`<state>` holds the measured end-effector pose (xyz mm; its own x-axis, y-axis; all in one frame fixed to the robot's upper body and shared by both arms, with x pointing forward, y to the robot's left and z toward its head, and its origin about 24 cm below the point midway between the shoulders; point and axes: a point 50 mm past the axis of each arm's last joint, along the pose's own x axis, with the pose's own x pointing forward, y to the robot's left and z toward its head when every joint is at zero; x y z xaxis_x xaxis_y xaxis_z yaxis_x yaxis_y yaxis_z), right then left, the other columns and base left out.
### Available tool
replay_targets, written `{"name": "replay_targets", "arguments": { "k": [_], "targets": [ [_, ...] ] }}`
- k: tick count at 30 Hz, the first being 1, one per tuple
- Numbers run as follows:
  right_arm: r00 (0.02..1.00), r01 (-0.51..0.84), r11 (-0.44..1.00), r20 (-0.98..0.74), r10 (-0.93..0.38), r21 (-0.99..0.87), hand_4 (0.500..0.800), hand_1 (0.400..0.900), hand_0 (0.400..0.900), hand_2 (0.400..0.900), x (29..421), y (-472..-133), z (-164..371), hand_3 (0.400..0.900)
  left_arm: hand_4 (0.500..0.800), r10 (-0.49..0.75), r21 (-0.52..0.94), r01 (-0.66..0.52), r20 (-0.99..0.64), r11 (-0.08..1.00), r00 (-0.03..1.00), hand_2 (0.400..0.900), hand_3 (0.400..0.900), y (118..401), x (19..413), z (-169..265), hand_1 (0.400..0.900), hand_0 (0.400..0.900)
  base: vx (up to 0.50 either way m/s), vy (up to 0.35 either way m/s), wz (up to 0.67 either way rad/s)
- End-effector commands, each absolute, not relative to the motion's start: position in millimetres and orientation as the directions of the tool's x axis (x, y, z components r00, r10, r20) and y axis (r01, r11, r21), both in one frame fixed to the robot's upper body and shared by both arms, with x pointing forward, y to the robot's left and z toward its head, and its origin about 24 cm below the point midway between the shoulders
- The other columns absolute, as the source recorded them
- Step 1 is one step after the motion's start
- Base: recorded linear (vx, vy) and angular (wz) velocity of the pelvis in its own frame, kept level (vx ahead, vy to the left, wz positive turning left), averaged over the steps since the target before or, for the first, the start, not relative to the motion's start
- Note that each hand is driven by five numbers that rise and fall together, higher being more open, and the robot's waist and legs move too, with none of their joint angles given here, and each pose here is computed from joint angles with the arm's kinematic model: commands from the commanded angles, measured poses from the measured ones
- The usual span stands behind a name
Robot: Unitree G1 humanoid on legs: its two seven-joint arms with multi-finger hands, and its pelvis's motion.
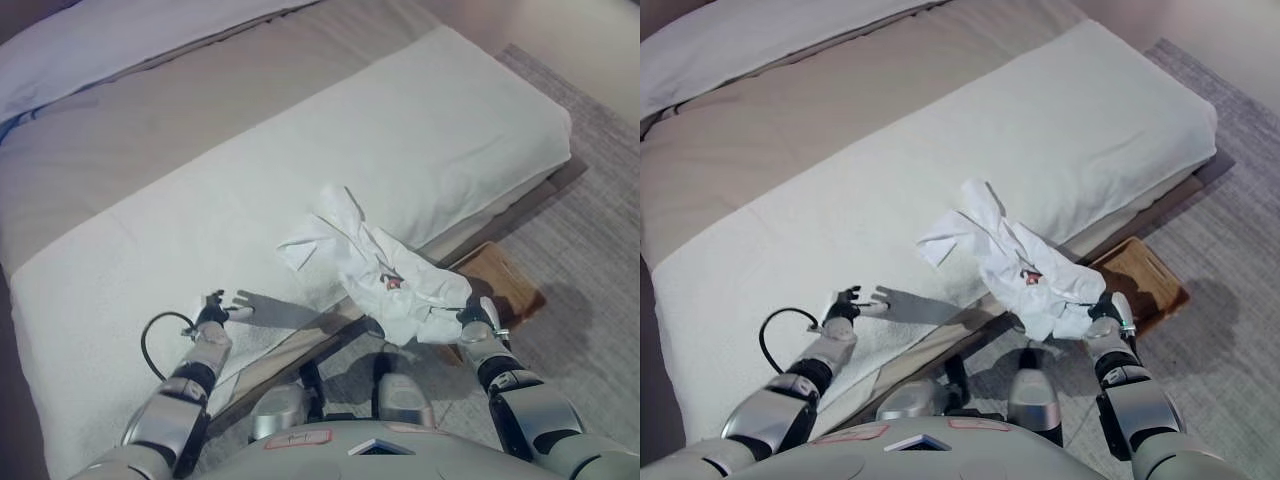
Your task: Put the clothes on the bed into the basket.
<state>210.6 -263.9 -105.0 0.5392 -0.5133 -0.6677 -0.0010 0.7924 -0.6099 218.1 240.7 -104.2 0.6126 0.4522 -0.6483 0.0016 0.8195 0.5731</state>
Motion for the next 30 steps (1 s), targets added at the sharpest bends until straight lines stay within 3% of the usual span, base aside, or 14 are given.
{"name": "replay_targets", "arguments": {
  "k": [1, 17, 30],
  "targets": [
    [0.648, 0.063, 0.706, -0.509, -0.566, -0.706, 0.500, 0.400, 0.400, 0.400, 259, -281, -64, 0.400, 0.800, 0.522, 0.631, -0.041, -0.602, 0.775, 0.604, 0.900, 0.900, 256, 220, -98, 0.900, 0.900, 0.087, -0.123, 0.07],
    [0.646, 0.077, 0.530, -0.362, -0.672, -0.845, 0.500, 0.400, 0.400, 0.400, 316, -292, 1, 0.400, 0.800, 0.547, 0.656, -0.102, -0.522, 0.748, 0.655, 0.900, 0.900, 234, 291, -54, 0.900, 0.900, 0.021, -0.088, 0.08],
    [0.551, 0.140, 0.478, -0.333, -0.765, -0.867, 0.500, 0.400, 0.400, 0.400, 309, -331, 24, 0.400, 0.800, 0.546, 0.666, -0.108, -0.495, 0.738, 0.676, 0.900, 0.900, 236, 309, -36, 0.900, 0.900, 0.012, -0.032, 0.01]
  ]
}}
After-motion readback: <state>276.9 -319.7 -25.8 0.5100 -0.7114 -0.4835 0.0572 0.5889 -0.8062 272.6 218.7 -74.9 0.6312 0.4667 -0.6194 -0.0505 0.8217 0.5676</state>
